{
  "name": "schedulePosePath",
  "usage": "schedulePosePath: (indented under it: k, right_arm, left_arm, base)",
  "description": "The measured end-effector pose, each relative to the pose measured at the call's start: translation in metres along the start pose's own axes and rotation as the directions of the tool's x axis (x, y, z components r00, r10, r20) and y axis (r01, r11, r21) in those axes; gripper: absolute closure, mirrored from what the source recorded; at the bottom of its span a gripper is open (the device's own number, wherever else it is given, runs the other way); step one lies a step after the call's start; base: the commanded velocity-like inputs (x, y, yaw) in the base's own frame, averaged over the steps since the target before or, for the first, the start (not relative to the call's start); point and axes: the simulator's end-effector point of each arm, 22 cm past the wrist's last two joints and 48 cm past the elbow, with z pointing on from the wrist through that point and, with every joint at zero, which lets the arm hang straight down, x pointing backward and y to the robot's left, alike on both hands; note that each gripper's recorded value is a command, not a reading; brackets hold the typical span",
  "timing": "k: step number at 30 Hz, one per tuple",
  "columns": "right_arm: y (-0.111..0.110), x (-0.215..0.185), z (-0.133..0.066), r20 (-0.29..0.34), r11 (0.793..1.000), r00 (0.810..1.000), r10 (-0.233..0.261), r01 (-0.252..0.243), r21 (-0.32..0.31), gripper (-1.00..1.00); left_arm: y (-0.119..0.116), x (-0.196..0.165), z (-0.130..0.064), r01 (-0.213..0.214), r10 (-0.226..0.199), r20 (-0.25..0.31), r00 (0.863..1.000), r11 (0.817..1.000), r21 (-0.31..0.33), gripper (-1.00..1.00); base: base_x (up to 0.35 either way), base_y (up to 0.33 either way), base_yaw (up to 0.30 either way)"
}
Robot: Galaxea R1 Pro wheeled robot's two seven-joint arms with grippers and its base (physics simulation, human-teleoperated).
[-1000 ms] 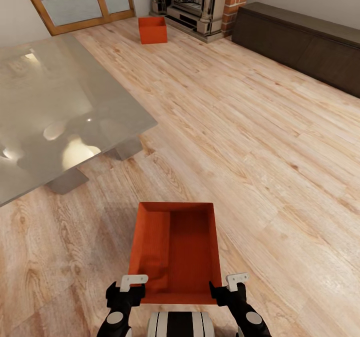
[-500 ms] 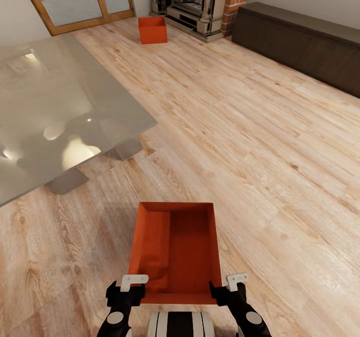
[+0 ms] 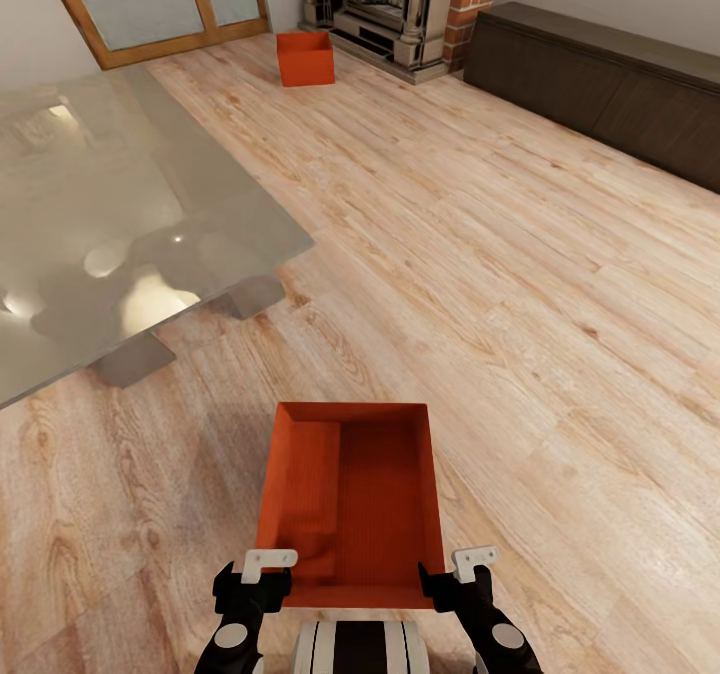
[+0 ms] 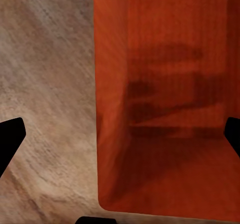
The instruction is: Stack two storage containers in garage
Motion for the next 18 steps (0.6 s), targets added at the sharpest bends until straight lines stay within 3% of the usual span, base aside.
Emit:
schedulePosePath:
  k: [18]
  right_arm:
    - [-0.0004, 0.0037, 0.0054, 0.0, 1.0, 1.0, -0.001, 0.001, 0.0, -1.0]
  left_arm:
    - [-0.0039, 0.0029, 0.005, 0.003, -0.003, 0.0, 1.0, 1.0, 0.004, -1.0]
  base:
    - [0.0, 0.0, 0.0]
